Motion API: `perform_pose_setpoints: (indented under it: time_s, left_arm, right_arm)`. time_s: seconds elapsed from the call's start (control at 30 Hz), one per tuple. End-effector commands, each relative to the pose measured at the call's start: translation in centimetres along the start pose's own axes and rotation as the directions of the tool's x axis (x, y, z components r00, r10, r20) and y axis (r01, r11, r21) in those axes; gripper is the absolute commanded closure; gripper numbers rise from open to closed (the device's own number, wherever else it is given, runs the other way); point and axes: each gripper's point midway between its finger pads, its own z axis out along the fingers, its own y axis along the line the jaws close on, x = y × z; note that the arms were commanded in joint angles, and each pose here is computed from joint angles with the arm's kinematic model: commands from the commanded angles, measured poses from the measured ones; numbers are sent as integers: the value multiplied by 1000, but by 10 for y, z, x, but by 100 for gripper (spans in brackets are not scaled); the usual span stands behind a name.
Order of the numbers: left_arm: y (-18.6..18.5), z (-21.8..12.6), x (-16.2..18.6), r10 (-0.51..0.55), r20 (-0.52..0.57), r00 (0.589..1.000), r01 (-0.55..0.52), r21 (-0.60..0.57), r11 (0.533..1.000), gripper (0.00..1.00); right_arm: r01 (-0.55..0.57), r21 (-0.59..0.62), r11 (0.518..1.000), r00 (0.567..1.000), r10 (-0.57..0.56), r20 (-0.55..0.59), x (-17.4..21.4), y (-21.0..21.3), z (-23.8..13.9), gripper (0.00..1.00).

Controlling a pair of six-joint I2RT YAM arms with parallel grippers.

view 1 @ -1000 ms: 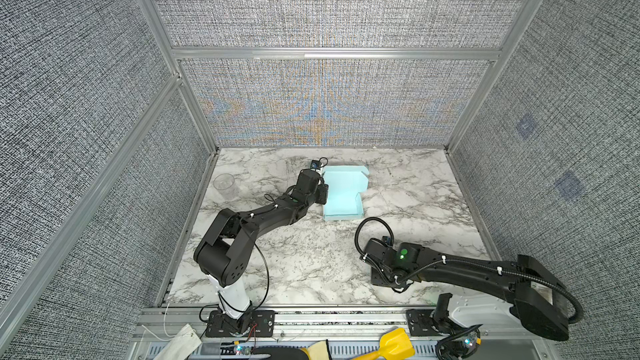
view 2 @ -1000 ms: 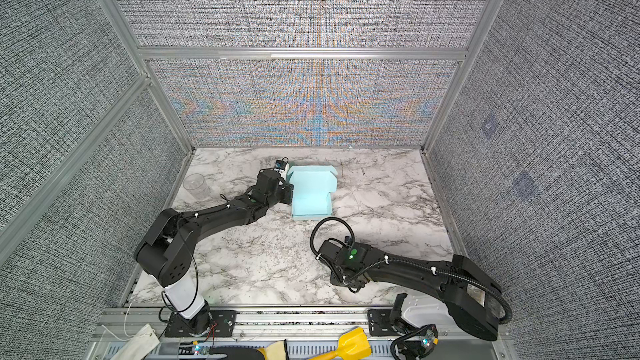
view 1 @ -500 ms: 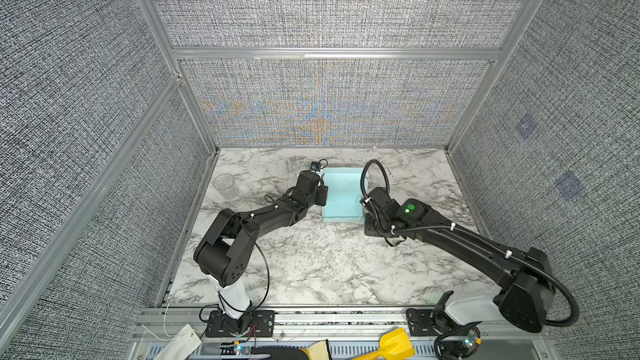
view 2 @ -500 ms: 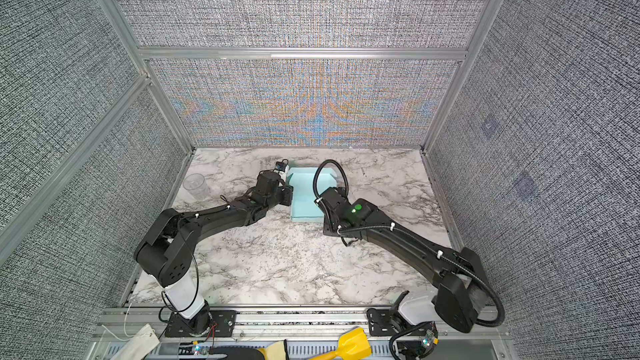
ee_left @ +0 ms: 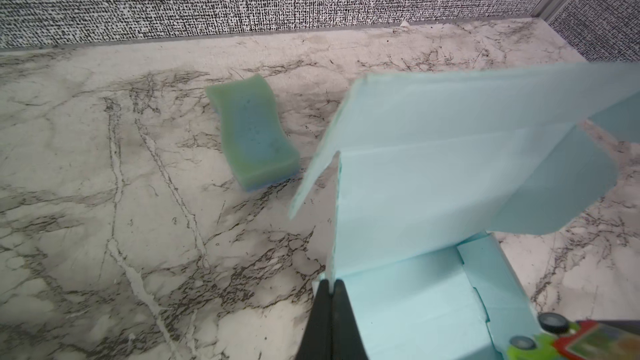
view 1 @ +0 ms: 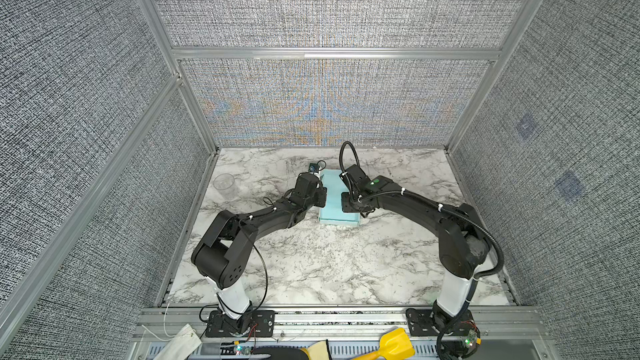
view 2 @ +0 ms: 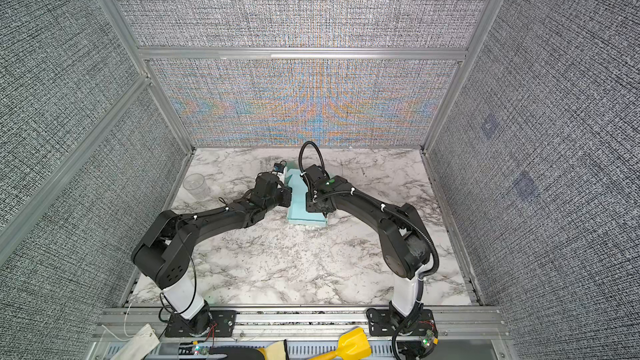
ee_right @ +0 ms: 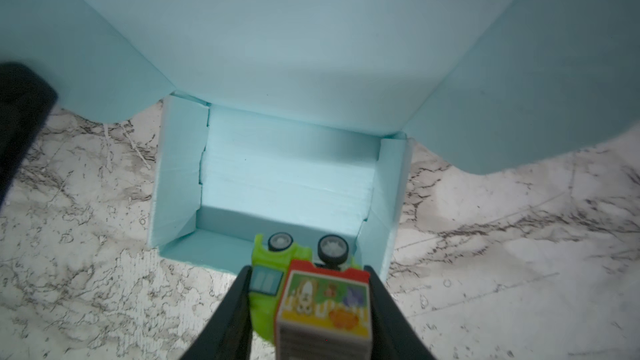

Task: Fold the paper box
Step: 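Carry the toy block to the box and lower it inside with the right gripper, then open the right gripper to release the toy and raise it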

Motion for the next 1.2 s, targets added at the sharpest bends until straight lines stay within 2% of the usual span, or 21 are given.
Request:
perform_pose_setpoints:
  time_s: [0.0,0.37,0.5,0.6,0.7,0.9,1.07,1.17]
  left_arm:
    - [-3,-3,-8,-11,25,1000,11,10,1000,100]
    - [-5,-3,-10,-16,22,1000,15,17,1000,100]
    - [-3,-6,-9,-18,22,1000,18,12,1000,100]
    - [-3,-7,-9,-22,26,999,21,10,1000,100]
    - [-2,-7,-6,-23,22,999,23,7,1000,100]
    - [2,-6,0,-33,16,999,33,-9,999,100]
    - [2,-6,3,-39,17,999,40,-5,999,100]
    - [3,-7,5,-34,20,999,34,-4,999,100]
  right_arm:
    - [-1,-17,1000,1000,1,-18,4,3,11,65]
    - [-43,-2,999,998,43,-42,15,-3,46,63]
    - [-37,-1,999,997,37,-62,20,-3,50,55]
    - [-27,-17,999,999,27,-31,12,-2,33,36]
    - [-12,-41,999,999,14,51,-7,-1,-1,25]
    - [1,-81,997,971,18,238,-42,-22,-68,23]
    - [-7,-141,990,952,50,303,-48,-49,-71,26]
    - [43,-158,987,942,13,335,-52,-59,-67,30]
